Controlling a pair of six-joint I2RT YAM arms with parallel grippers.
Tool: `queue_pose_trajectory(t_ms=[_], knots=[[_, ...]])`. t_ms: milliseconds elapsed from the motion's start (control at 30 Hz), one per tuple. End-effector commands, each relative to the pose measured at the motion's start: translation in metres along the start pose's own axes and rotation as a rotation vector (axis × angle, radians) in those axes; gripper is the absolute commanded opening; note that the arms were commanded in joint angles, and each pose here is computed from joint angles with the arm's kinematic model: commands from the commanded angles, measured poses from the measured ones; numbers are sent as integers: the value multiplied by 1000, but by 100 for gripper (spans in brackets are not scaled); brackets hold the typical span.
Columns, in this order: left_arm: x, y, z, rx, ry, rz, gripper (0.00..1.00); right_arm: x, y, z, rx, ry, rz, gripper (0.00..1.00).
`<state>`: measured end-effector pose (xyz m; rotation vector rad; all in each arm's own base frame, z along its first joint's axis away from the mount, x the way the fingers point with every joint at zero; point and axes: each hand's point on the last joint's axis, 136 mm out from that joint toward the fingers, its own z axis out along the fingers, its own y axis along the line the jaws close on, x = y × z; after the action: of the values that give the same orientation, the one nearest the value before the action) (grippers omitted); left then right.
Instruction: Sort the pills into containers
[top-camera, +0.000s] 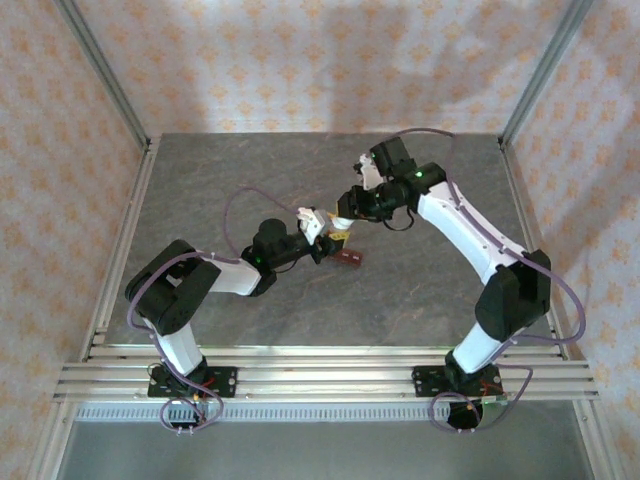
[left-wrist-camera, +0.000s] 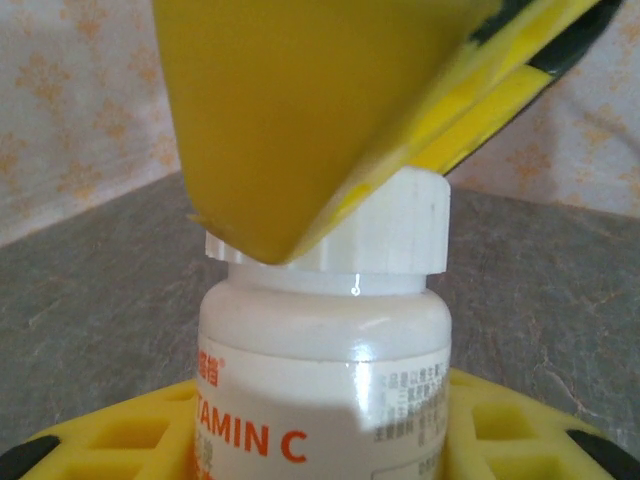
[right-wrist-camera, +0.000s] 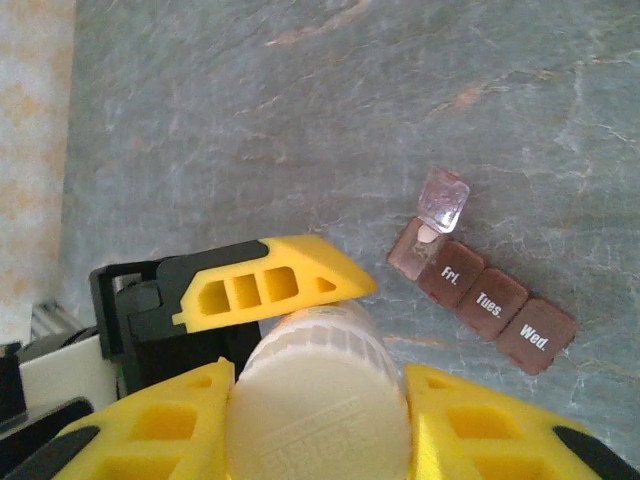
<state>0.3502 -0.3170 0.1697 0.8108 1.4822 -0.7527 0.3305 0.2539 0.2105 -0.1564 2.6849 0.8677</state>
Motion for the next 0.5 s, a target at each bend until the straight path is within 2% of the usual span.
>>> queue_pose_trajectory(t_ms=[0, 267, 367, 467], knots=[[-63, -5, -3, 11, -207, 99, 0, -2, -18, 12, 100, -113, 206, 34], [-58, -3, -3, 6, -196, 94, 0, -10, -8, 1, 98, -139, 194, 39], [-56, -2, -2, 1, -192, 89, 0, -21, -3, -14, 101, -165, 169, 47], [-55, -2, -2, -2, -190, 96, 0, -36, 3, -33, 80, -196, 147, 60]])
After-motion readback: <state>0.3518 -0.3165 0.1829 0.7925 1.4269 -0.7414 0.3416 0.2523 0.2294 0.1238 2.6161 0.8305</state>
